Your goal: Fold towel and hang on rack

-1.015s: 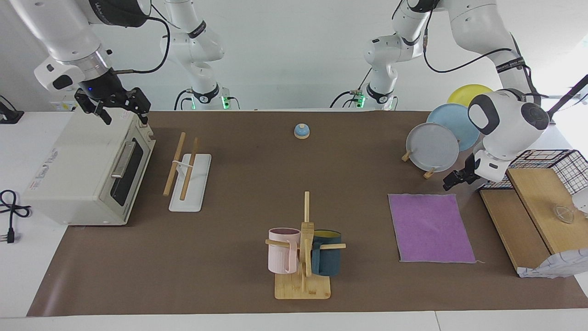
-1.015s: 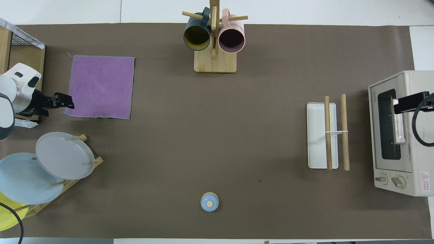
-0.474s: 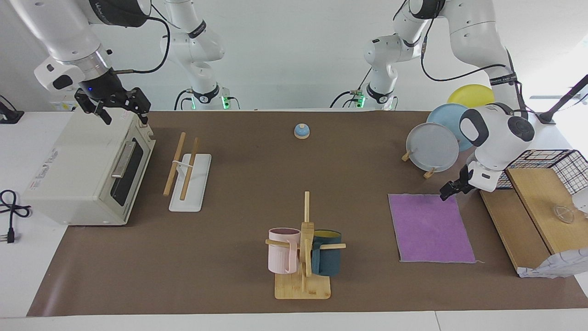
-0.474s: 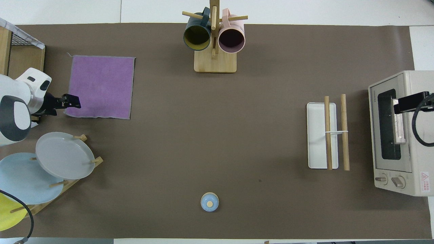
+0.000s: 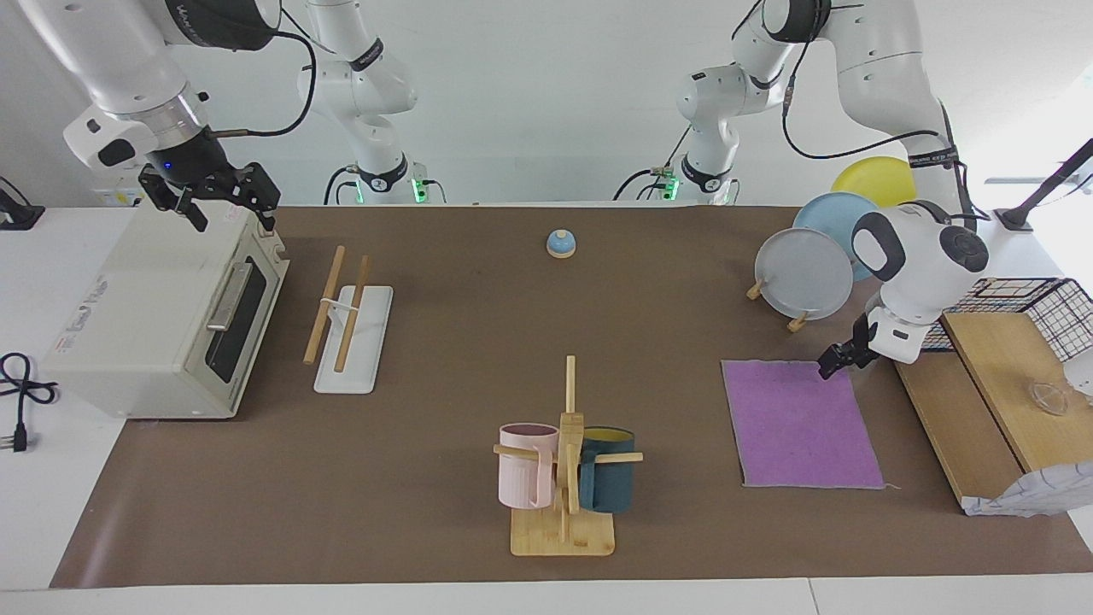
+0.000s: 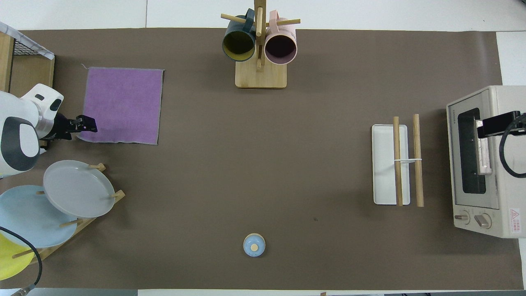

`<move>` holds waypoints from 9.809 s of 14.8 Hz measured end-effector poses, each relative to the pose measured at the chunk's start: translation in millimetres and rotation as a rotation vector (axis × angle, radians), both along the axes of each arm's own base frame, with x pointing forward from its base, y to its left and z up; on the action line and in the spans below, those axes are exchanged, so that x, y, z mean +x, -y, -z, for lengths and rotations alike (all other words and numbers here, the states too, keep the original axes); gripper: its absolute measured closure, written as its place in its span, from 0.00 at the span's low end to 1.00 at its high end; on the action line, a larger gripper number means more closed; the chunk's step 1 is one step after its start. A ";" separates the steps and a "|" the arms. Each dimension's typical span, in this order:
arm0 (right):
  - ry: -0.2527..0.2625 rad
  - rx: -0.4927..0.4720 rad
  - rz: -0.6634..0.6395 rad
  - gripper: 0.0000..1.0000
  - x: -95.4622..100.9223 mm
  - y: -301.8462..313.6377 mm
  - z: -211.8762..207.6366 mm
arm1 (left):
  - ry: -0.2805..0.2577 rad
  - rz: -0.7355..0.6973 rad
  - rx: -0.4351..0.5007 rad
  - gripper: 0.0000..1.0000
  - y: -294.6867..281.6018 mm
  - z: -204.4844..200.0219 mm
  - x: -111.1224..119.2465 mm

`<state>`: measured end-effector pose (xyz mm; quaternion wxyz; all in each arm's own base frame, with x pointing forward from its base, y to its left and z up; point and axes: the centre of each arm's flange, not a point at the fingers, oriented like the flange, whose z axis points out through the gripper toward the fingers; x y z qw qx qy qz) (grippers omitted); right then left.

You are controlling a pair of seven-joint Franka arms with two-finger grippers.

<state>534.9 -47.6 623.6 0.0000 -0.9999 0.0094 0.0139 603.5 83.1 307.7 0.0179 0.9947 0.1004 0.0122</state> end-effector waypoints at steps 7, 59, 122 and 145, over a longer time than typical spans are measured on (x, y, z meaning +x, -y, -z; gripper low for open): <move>0.000 0.000 0.000 0.00 0.0 0.0 0.0 | 0.002 0.005 0.000 0.50 -1.6 -0.4 0.2; 0.000 0.000 0.000 0.00 0.0 0.0 0.0 | 0.217 0.390 -0.024 0.00 194.2 -65.7 -72.3; 0.007 0.056 -0.042 0.00 -0.3 -2.1 -0.9 | -0.237 -0.392 -0.179 0.98 308.4 -298.6 -93.7; -0.528 0.630 1.383 0.00 -52.0 -262.7 34.0 | -0.289 -0.921 -0.390 0.98 456.5 -337.7 -147.0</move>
